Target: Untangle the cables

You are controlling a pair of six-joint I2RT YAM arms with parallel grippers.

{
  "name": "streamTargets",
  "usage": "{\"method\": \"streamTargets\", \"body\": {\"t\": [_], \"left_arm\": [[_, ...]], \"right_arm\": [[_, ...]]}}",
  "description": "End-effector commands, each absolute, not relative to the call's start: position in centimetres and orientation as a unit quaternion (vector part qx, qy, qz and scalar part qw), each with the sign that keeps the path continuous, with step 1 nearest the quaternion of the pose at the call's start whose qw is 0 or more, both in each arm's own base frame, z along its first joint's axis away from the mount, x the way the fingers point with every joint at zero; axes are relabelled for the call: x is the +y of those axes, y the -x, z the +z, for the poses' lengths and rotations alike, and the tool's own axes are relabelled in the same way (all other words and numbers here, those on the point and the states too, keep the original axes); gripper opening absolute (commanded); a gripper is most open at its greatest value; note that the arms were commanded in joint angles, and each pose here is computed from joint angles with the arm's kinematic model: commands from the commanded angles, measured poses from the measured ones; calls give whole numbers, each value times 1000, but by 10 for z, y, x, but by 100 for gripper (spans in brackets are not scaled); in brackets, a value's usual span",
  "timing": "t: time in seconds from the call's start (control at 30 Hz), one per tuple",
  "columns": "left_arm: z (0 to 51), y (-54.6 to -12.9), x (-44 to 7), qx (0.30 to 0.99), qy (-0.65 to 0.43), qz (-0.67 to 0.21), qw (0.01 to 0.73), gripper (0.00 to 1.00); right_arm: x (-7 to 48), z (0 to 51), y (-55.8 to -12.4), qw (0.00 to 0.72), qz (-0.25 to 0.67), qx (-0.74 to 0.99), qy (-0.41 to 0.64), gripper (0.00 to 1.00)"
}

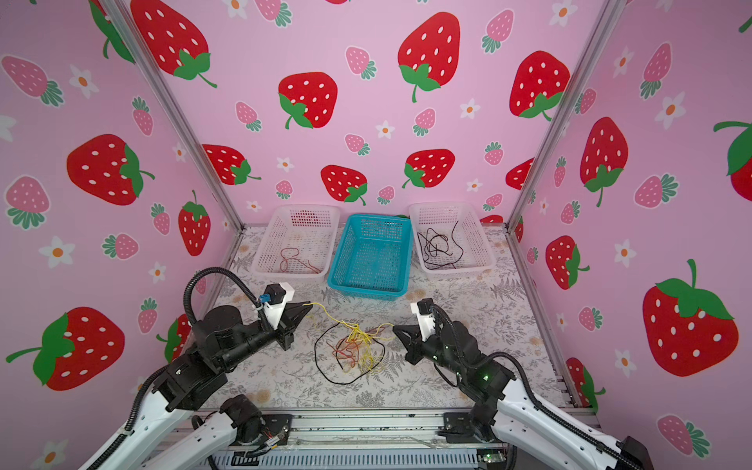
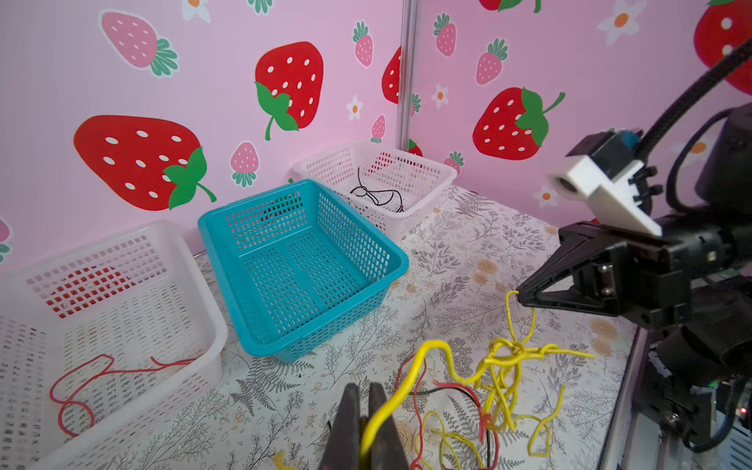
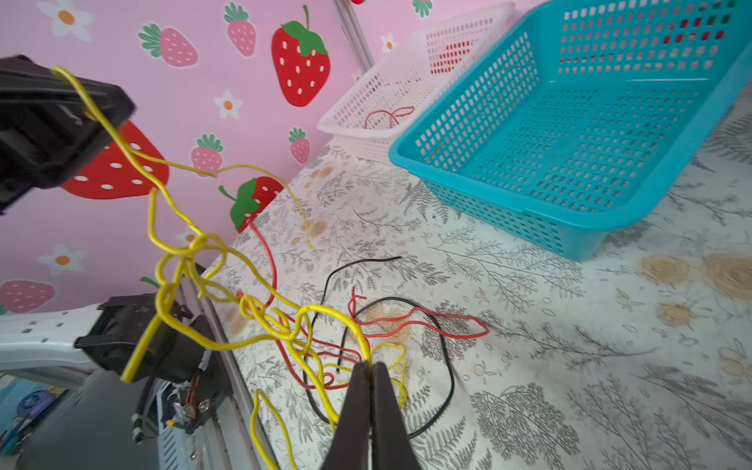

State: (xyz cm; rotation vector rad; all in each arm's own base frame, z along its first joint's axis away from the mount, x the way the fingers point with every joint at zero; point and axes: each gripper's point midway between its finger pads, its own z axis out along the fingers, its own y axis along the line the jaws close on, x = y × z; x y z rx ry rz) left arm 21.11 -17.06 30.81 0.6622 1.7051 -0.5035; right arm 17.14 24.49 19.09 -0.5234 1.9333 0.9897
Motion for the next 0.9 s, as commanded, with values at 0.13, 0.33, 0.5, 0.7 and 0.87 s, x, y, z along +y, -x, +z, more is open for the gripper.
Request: {"method": "streamTargets", "body": {"t": [0.13,0.33,0.5,0.7,0.87], "left_arm": [[409,-221,-140,684,-155,-227,675,0],[454,-214,-133,664,-122,-257,692,0],[459,-215,-127,686,-152,-201,683,0],[421,-218,-148,728,-206,-207,621,0],[395,-218,-168,737,-219,-253,587,0]], "right_arm": [[221,113,-184,395,310,851,154,0],[208,71,-186,371,261,880,140,0],[200,57,-186,367,241,888,138,0],[223,84,-177,383,306,850,194,0],[242,132,-167,411,368,799,239,20]]}}
